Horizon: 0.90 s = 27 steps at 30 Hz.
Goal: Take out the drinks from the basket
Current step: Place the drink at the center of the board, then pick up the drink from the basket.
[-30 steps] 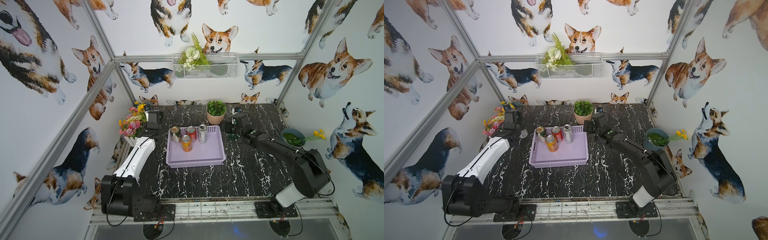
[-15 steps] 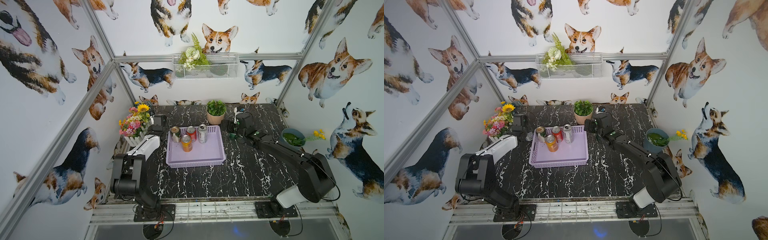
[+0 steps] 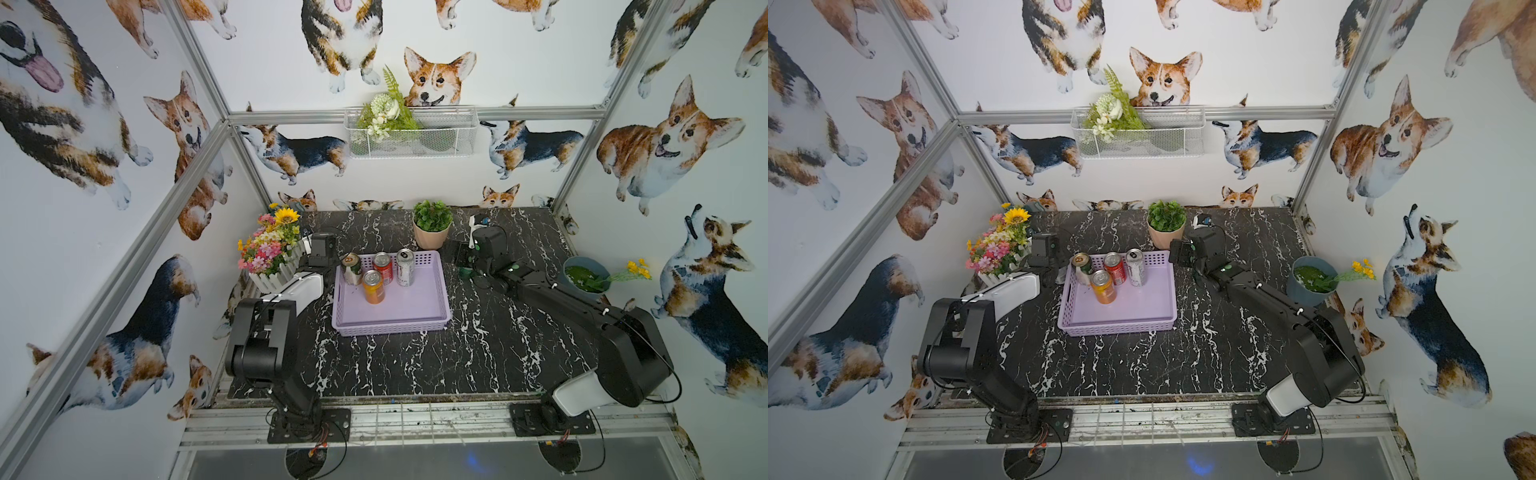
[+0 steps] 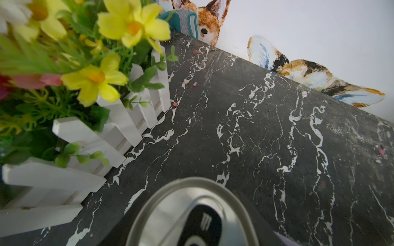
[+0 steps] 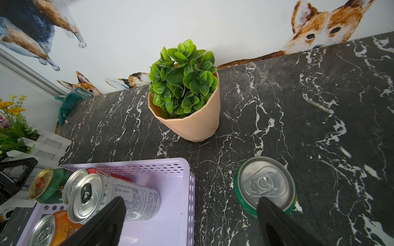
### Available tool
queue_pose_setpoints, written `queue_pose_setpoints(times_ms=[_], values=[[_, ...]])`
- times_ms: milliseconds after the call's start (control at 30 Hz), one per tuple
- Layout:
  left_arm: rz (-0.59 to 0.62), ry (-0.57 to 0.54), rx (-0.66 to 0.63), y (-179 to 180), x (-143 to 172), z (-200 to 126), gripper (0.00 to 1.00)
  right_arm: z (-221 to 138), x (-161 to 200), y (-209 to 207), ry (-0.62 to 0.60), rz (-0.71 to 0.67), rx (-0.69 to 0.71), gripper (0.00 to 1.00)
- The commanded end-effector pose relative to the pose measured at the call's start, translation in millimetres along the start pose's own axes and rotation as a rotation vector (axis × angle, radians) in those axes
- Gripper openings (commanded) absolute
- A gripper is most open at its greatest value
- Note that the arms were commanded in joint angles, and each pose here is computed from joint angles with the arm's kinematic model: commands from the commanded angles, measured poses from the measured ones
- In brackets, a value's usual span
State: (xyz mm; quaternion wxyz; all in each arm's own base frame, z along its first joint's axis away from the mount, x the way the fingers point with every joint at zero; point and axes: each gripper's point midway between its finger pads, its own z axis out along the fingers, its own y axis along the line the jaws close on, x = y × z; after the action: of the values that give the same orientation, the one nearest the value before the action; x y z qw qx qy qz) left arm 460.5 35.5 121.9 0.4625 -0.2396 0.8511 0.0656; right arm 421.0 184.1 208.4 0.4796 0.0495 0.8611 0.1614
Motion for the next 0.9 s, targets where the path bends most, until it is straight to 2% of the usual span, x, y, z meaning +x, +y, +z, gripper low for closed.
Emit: queue_pose_setpoints(times_ms=[0, 100, 267, 467, 667, 867], values=[[-0.018, -0.026, 0.006, -1, -6, -1, 1.0, 0, -10, 3, -0.035, 0.009, -0.012, 0.97], [-0.022, -0.024, -0.003, 1, -4, -2, 1.0, -1, -8, 4, -0.034, 0.009, -0.014, 0.97], [-0.077, -0.092, 0.019, 2, -31, -25, 1.0, 5, -3, 9, -0.007, 0.001, -0.031, 0.99], [-0.17, -0.167, 0.1, -5, -67, -71, 1.0, 30, 24, 52, 0.103, -0.095, -0.102, 0.99], [-0.192, -0.106, 0.18, -10, -69, -105, 1.0, 59, 36, 96, 0.172, -0.125, -0.178, 1.0], [-0.163, -0.076, 0.239, -9, -65, -131, 1.0, 79, 52, 115, 0.221, -0.217, -0.125, 1.0]])
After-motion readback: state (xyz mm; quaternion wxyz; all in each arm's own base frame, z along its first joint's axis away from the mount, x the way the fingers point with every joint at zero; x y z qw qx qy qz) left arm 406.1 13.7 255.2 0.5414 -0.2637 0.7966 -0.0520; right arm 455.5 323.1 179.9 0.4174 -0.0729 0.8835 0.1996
